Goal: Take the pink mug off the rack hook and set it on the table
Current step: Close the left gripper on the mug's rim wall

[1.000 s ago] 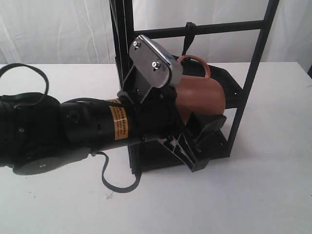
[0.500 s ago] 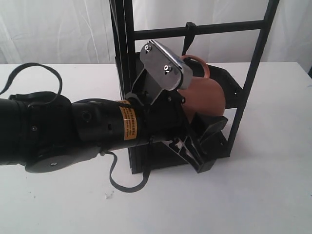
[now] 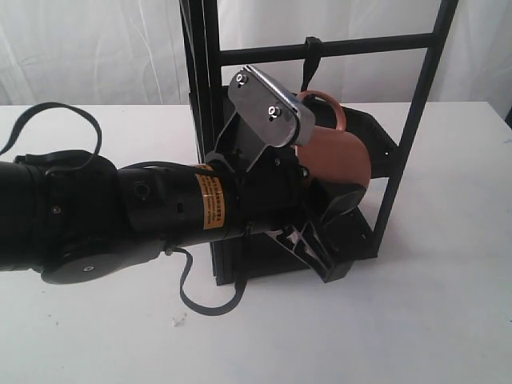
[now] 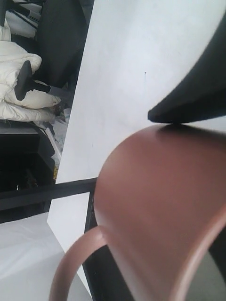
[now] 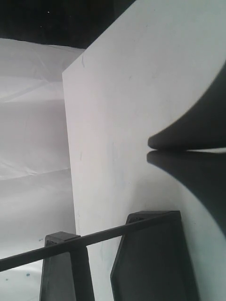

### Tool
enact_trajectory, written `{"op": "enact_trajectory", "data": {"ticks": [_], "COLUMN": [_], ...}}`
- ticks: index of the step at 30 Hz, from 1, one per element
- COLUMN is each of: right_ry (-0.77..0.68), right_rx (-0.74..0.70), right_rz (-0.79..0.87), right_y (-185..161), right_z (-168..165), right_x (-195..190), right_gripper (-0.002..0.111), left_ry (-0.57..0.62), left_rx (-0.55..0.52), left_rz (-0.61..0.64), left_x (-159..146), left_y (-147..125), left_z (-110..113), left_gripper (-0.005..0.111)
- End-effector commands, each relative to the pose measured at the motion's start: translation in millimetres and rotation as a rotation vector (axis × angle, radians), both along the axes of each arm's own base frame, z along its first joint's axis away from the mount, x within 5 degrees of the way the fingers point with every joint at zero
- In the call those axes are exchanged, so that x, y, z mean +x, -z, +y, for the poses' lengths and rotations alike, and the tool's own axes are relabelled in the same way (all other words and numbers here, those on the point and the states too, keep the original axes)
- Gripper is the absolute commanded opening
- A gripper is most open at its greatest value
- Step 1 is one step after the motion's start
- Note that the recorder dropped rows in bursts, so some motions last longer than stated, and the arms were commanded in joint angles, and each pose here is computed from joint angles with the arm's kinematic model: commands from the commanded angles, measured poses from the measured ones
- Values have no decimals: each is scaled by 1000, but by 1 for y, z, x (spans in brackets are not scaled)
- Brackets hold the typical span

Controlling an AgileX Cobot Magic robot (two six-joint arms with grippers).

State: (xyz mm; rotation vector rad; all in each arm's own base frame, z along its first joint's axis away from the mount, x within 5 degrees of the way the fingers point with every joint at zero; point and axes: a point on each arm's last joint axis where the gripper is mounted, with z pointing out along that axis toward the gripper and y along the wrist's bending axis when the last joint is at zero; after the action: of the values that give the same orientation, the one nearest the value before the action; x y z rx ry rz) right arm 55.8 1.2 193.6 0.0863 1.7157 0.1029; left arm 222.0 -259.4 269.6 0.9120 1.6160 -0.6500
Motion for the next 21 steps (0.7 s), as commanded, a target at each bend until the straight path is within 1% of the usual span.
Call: {"op": "enact_trajectory", "data": {"ticks": [1, 3, 5, 8, 21], "right_ry": [5, 5, 5, 5, 5], "right_rx": [-4, -4, -4, -4, -4], "right_rz": [-13, -13, -13, -12, -14], "right_y": [0, 0, 0, 1, 0], "right_z": [0, 0, 0, 0, 0], "right_x": [0, 0, 0, 0, 0], "right_gripper": [0, 0, 0, 0, 0], "left_ry": [13, 15, 4, 2, -3], "left_rx": [-15, -20, -43, -40, -50], "left_rz": [-30, -57, -56, -97, -101], "left_x": [-1, -3, -4, -5, -6], "left_y": [-5, -10, -16, -21, -24], "left_z": [-1, 0, 3, 5, 6], "left_gripper": [0, 0, 0, 0, 0]}}
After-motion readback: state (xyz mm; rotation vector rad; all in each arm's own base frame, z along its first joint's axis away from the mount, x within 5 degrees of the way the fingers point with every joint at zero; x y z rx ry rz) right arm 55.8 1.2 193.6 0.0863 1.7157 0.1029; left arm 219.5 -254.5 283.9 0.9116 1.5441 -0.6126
